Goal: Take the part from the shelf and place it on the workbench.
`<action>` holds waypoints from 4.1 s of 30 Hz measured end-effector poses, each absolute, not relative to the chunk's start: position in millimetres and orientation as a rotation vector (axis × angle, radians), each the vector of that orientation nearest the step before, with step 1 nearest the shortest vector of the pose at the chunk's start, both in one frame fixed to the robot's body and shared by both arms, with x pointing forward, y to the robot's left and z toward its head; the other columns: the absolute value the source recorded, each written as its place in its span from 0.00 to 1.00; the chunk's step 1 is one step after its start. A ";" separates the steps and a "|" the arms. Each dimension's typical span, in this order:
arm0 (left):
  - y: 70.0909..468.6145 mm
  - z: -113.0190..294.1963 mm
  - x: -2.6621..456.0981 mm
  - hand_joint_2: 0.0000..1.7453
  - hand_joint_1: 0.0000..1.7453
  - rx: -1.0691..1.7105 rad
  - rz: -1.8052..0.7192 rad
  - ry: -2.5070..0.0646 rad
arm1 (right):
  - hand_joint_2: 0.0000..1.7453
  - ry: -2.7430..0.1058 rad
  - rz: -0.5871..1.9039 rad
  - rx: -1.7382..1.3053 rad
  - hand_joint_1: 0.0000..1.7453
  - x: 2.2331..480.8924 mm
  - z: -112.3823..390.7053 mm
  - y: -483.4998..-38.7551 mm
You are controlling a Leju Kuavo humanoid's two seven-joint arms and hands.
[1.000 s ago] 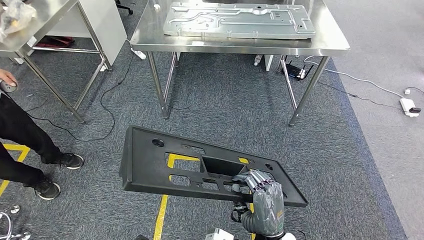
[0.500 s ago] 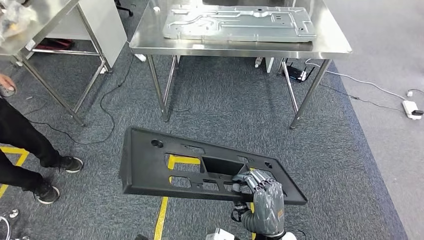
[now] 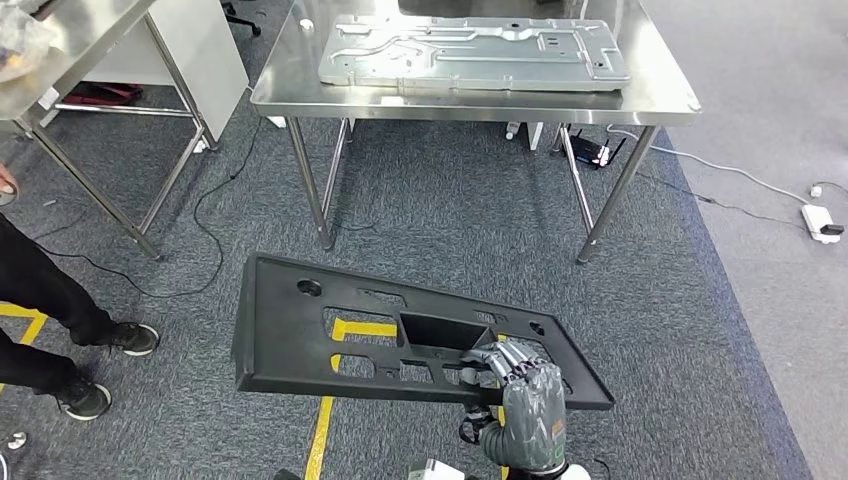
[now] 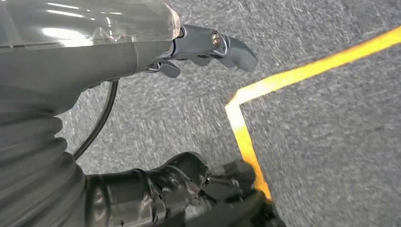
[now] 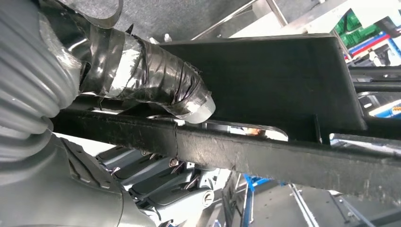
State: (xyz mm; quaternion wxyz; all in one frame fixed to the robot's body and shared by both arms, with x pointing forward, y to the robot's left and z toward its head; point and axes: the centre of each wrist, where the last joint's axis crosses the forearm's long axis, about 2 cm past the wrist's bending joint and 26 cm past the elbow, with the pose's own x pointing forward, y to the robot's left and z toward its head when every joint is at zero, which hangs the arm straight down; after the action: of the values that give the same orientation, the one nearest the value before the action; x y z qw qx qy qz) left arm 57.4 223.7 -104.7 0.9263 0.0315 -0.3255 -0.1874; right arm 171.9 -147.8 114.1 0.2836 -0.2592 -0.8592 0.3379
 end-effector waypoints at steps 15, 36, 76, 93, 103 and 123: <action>223.2 -104.5 58.5 1.00 0.00 0.061 -0.384 -0.669 | 1.00 -2.310 0.886 -0.762 1.00 178.0 120.4 -157.5; 223.7 -104.6 58.6 1.00 0.00 0.063 -0.389 -0.669 | 1.00 -2.348 0.861 -0.844 1.00 186.7 133.3 -161.4; 220.4 -102.0 72.7 1.00 0.00 0.037 -0.440 -0.686 | 1.00 -2.310 0.830 -1.313 1.00 252.9 180.5 -235.3; 221.3 -101.7 75.4 1.00 0.00 0.034 -0.441 -0.688 | 1.00 -2.300 0.827 -1.342 1.00 262.6 184.7 -240.4; 220.8 -101.8 74.3 1.00 0.00 0.031 -0.440 -0.686 | 1.00 -2.285 0.832 -1.346 1.00 262.2 182.5 -243.8; 220.8 -101.3 77.1 1.00 0.00 0.034 -0.443 -0.691 | 1.00 -2.274 0.833 -1.354 1.00 261.1 181.6 -247.1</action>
State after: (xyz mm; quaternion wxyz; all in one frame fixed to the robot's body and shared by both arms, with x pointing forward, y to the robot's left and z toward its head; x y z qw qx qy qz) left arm 77.1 220.8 -101.3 0.9168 0.0166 -0.3357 -0.2154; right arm 261.1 -247.1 181.6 0.1826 -0.4797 -0.8059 0.2950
